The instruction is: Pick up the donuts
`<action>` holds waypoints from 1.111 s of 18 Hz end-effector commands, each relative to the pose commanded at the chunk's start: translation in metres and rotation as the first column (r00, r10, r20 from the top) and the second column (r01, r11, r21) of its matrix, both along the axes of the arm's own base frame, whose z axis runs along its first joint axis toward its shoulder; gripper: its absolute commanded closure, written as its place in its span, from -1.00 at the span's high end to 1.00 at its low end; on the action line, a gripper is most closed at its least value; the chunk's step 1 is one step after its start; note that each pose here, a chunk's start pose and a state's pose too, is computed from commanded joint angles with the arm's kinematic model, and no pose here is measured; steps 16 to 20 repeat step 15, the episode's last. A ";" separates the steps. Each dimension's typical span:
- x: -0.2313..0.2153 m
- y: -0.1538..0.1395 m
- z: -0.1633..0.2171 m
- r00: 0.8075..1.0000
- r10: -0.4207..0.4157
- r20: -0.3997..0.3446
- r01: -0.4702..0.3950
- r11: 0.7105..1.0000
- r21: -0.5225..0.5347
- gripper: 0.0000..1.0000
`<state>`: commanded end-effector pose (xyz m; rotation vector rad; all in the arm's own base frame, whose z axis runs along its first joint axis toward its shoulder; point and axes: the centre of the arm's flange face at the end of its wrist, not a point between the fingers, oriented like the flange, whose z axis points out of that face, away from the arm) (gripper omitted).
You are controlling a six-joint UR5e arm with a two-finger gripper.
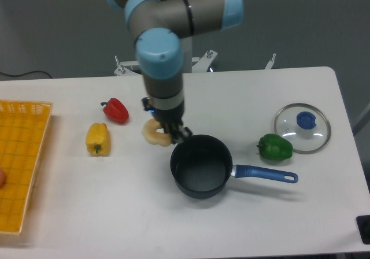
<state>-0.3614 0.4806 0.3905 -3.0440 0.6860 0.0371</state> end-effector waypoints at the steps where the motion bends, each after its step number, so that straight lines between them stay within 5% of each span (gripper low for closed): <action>1: -0.011 -0.009 0.000 1.000 -0.003 0.002 0.003 1.000 -0.003 -0.28; 11: -0.074 -0.079 -0.014 0.998 -0.052 0.027 0.053 0.998 -0.018 -0.28; 20: -0.081 -0.090 -0.013 0.999 -0.047 0.027 0.048 0.999 -0.018 -0.28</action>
